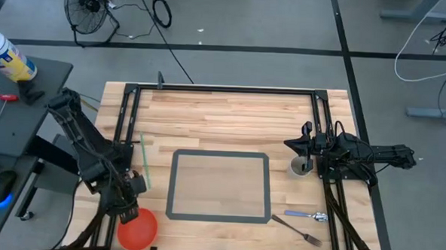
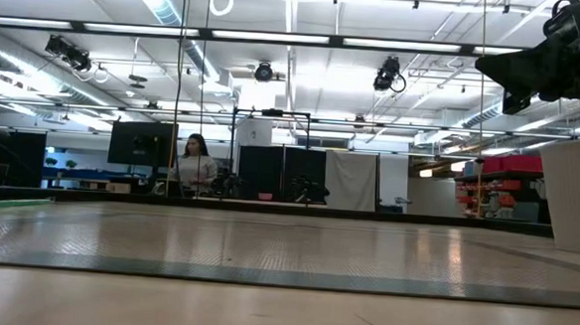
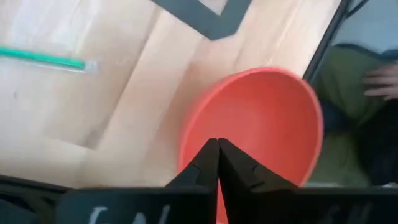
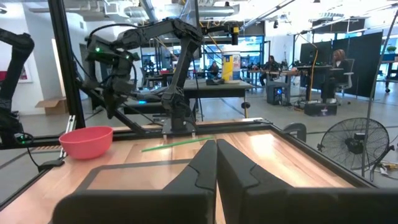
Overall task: Pick & Place Utensil
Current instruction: Put the orange bowl in the middle of the placemat
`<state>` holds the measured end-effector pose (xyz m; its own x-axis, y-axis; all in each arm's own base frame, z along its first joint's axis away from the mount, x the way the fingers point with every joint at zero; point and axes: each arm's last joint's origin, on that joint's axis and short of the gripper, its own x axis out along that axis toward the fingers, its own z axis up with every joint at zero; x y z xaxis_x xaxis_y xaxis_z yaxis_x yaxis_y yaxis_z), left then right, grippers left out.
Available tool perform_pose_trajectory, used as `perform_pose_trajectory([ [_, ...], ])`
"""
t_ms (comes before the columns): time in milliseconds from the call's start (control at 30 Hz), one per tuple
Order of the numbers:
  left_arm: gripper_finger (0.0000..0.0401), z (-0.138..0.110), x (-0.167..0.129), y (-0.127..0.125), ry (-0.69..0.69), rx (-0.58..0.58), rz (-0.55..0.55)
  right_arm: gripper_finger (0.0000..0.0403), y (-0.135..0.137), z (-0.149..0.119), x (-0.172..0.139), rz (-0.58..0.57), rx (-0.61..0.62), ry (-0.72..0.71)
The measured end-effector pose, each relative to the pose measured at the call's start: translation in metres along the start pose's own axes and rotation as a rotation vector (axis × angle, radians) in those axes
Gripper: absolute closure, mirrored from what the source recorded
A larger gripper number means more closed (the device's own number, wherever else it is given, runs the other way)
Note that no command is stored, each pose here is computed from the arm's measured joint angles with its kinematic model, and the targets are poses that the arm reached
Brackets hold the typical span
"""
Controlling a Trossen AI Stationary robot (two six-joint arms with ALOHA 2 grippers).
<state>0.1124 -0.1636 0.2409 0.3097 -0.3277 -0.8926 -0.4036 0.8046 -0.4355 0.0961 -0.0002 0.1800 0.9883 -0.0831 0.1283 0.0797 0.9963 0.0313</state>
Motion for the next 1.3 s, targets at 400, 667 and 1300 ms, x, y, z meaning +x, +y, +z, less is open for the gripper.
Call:
perform_pose_trajectory([
  [400,0.0206,-0.005,0.007,0.000,0.010,0.179,0.057,0.0389,0.000,0.000,0.000,0.000,0.000,0.000],
  [667,0.0188,-0.019,0.025,0.000,0.076,0.272,0.157,0.0389,0.000,0.000,0.000,0.000,0.000,-0.001],
  [1300,0.0257,-0.023,0.062,-0.006,0.110,0.194,0.255,0.0389,0.000,0.000,0.000,0.000,0.000,0.000],
])
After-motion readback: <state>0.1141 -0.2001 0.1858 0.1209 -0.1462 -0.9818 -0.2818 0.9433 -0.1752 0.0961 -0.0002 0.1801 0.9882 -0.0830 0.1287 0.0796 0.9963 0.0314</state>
